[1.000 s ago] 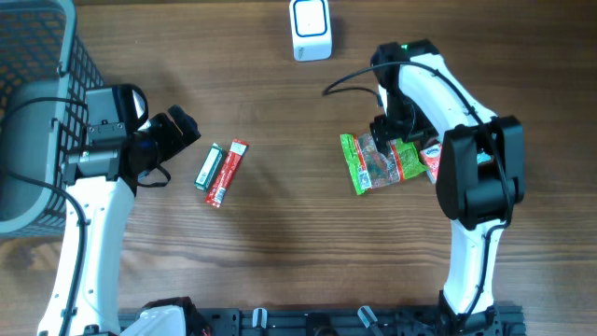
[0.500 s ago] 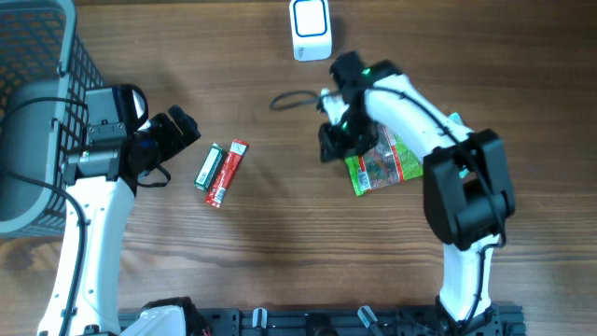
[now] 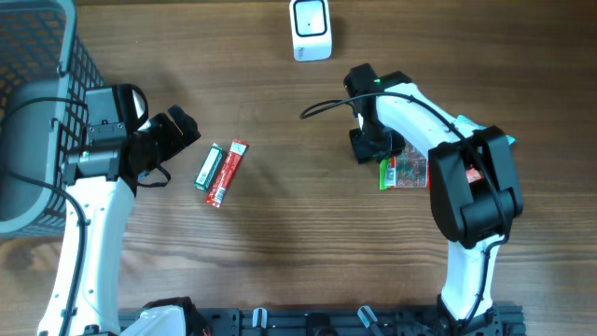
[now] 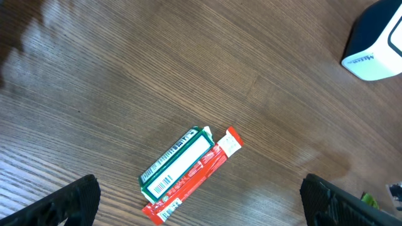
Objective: Scan the item barcode
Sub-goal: 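Lower the snack bag beside the Kleenex pack and release it, then move the right gripper to the red stick pack and grasp it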
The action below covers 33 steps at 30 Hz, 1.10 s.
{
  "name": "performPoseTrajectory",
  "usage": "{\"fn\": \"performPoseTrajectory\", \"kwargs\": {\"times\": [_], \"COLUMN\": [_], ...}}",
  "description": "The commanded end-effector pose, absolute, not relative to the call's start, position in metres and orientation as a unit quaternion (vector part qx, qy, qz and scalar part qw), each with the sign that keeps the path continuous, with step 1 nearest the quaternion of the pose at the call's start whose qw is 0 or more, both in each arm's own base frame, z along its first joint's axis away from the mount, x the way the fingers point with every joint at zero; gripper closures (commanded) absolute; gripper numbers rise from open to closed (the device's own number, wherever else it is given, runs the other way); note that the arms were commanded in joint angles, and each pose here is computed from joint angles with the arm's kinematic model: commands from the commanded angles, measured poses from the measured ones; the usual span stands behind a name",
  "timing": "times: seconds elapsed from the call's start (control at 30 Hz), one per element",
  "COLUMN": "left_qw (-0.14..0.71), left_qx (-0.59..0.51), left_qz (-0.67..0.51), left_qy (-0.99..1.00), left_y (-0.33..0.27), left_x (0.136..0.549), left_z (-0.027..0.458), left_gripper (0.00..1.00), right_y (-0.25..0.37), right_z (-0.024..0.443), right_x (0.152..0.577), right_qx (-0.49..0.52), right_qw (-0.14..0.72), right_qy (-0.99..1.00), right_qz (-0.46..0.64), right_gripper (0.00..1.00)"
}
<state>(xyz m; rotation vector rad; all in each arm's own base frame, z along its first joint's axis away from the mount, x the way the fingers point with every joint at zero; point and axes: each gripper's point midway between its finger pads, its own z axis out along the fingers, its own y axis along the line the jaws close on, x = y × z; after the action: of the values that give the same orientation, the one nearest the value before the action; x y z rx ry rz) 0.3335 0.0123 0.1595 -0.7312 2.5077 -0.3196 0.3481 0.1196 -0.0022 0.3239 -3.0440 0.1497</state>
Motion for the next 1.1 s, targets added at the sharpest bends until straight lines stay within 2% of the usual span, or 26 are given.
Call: {"fn": "performPoseTrajectory", "kwargs": {"times": [0.0, 0.07, 0.17, 0.2, 0.23, 0.37, 0.4, 0.53, 0.57, 0.67, 0.7, 0.93, 1.07], "left_qw": [0.269, 0.269, 0.269, 0.269, 0.269, 0.269, 0.269, 0.269, 0.269, 0.269, 0.269, 0.269, 0.269], "left_qx": [-0.265, -0.265, -0.265, -0.265, -0.265, -0.265, -0.265, -0.265, -0.265, -0.265, -0.265, -0.265, -0.265], "left_qz": [-0.114, -0.114, -0.114, -0.114, -0.114, -0.114, -0.114, -0.114, -0.114, -0.114, -0.114, -0.114, -0.114], "left_qy": [0.919, 0.919, 0.919, 0.919, 0.919, 0.919, 0.919, 0.919, 0.919, 0.919, 0.919, 0.919, 0.919], "left_y": [0.016, 0.016, 0.016, 0.016, 0.016, 0.016, 0.016, 0.016, 0.016, 0.016, 0.016, 0.016, 0.016], "left_x": [0.337, 0.337, 0.337, 0.337, 0.337, 0.337, 0.337, 0.337, 0.337, 0.337, 0.337, 0.337, 0.337], "left_z": [0.170, 0.170, 0.170, 0.170, 0.170, 0.170, 0.170, 0.170, 0.170, 0.170, 0.170, 0.170, 0.170], "left_gripper": [0.00, 0.00, 0.00, 0.00, 0.00, 0.00, 0.00, 0.00, 0.00, 0.00, 0.00, 0.00, 0.00], "right_y": [0.160, 0.182, 0.235, 0.251, 0.260, 0.282, 0.288, 0.311, 0.318, 0.336, 0.342, 0.400, 0.405], "right_z": [0.001, 0.005, 0.019, 0.025, 0.029, 0.028, 0.026, 0.021, 0.022, 0.024, 0.025, 0.045, 0.048], "right_x": [0.341, 0.341, 0.347, 0.350, 0.352, 0.350, 0.344, 0.334, 0.332, 0.324, 0.321, 0.319, 0.320], "right_qx": [0.133, 0.135, 0.125, 0.110, 0.088, 0.039, 0.032, 0.054, 0.063, 0.087, 0.089, 0.101, 0.078], "right_qw": [0.046, 0.040, 0.021, 0.017, 0.017, 0.025, 0.033, 0.010, 0.006, -0.001, -0.002, -0.049, -0.045], "right_qy": [-0.988, -0.984, -0.965, -0.958, -0.955, -0.956, -0.957, -0.964, -0.962, -0.958, -0.957, -0.935, -0.933], "right_qz": [-0.058, -0.108, -0.228, -0.263, -0.282, -0.289, -0.287, -0.261, -0.264, -0.274, -0.277, -0.337, -0.348], "right_gripper": [0.52, 0.51, 0.45, 0.35, 0.00, 0.01, 0.07, 0.51, 0.56, 0.82, 0.85, 0.84, 0.85]}}
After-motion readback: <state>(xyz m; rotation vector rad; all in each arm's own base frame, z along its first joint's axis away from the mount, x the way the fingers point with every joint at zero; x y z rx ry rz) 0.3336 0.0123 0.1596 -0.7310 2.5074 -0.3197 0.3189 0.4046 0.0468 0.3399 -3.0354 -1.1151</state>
